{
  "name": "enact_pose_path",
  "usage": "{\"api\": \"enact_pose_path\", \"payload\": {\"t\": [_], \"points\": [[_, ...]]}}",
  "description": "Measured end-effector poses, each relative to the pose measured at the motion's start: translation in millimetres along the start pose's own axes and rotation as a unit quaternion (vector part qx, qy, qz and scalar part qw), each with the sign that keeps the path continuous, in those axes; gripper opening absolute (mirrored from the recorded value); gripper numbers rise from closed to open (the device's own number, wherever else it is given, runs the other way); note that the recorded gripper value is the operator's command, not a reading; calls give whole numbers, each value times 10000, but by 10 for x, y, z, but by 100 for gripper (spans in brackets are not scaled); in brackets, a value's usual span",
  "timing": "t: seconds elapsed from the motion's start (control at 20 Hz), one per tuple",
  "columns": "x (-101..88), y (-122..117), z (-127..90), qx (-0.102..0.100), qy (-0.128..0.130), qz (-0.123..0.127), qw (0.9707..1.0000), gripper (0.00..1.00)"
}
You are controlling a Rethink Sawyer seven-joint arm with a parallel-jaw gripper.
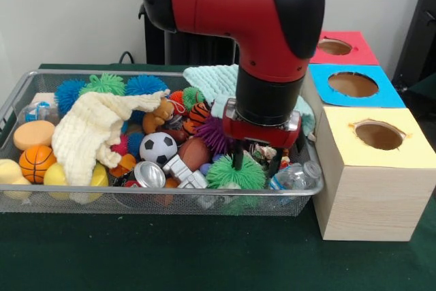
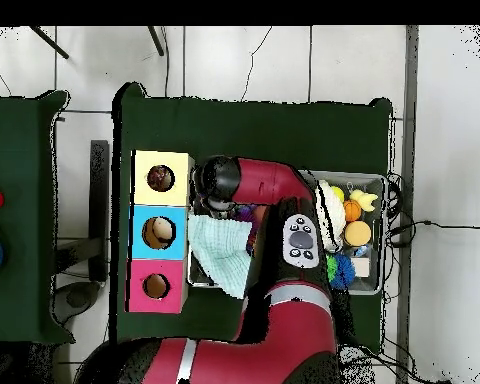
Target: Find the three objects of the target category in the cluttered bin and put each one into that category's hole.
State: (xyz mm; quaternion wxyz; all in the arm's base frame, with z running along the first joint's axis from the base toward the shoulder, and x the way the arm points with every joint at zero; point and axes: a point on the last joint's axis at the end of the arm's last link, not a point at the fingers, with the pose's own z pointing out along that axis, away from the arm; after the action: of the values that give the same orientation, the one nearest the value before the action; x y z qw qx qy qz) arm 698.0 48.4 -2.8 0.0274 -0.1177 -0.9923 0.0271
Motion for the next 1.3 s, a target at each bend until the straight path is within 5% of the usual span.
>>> {"api": "enact_pose_path", "payload": {"t": [0.5, 1.05, 1.3], "points": [[78, 119, 20, -42, 32, -180, 9998, 100], [58, -7, 87, -239, 81, -221, 9994, 100], [189, -90, 93, -226, 178, -317, 9991, 100]]}}
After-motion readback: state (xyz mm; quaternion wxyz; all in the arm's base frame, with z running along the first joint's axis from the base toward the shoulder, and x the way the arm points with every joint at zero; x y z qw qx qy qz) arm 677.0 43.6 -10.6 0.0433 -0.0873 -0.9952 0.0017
